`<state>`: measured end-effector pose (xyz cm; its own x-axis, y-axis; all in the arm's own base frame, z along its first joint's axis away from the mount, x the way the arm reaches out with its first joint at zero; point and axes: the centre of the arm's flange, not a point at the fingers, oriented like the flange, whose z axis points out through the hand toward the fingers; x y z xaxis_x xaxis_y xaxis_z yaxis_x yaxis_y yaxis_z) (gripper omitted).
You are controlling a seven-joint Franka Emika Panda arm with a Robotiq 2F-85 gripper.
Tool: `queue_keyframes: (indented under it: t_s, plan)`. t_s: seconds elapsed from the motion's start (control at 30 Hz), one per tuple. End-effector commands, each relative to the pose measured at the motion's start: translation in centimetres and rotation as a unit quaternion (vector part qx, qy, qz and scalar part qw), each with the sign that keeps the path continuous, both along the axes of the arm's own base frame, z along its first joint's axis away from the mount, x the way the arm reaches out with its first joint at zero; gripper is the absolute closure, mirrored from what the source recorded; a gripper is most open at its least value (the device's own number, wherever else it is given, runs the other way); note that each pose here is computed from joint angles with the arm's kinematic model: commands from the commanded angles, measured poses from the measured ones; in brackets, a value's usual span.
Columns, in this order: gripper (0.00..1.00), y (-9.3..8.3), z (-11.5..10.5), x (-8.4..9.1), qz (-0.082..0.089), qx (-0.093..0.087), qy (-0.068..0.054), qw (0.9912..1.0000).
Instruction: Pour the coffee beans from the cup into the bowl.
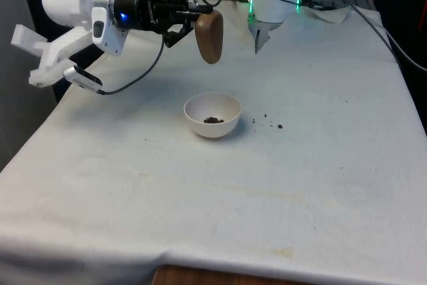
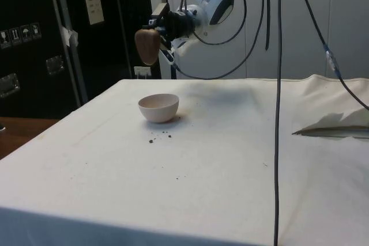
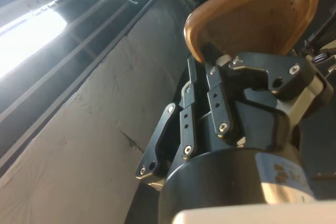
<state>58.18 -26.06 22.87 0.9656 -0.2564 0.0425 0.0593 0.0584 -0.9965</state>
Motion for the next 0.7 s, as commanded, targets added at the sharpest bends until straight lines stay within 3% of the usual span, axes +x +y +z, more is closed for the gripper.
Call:
queue_keyframes:
  t_s: [0.0, 0.67]
  plan:
    - [1.00, 0.00, 0.00, 0.00, 0.000, 0.000, 0.000, 1.00000]
    - [1.00, 0.27, -0.08, 0.03, 0.001, -0.002, -0.006, 0.99998]
